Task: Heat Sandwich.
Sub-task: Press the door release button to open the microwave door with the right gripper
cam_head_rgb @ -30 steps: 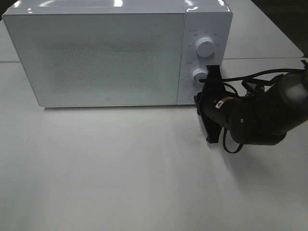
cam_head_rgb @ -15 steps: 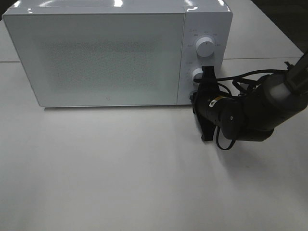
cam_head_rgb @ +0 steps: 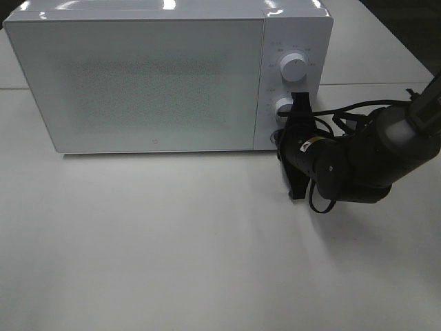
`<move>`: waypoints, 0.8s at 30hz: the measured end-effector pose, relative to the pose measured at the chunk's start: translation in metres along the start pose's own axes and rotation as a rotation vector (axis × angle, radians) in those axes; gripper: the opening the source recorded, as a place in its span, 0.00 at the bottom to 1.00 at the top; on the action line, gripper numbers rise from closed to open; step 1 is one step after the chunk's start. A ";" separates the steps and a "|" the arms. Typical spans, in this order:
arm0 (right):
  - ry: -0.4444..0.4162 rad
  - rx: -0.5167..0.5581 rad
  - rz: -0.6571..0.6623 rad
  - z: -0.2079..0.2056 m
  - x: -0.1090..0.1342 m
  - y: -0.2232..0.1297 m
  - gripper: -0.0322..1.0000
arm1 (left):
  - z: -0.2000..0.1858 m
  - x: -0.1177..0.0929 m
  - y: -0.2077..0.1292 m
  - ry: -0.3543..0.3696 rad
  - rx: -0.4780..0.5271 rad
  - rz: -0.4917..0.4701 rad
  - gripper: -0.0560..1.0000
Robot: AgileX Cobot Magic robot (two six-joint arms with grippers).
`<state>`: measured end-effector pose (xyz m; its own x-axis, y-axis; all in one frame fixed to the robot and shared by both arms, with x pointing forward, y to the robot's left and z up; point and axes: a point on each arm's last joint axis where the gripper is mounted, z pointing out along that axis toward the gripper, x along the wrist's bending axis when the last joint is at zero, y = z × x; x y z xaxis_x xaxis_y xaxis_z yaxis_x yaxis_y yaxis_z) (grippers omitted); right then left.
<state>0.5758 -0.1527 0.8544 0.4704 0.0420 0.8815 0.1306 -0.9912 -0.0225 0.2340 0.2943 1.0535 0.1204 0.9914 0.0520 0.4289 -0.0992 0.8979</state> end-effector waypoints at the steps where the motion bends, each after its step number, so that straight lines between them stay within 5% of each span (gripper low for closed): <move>1: 0.002 0.000 0.003 -0.001 0.001 0.000 0.04 | 0.000 0.000 0.000 0.000 0.000 0.000 0.99; 24: 0.061 -0.021 -0.007 0.008 -0.003 -0.004 0.04 | 0.000 0.000 0.000 0.000 0.000 0.000 0.99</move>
<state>0.5808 -0.1482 0.8482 0.4149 0.0415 0.9089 0.1149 -0.9934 -0.0071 0.2340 0.2943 1.0535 0.1204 0.9914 0.0520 0.4289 -0.0992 0.8979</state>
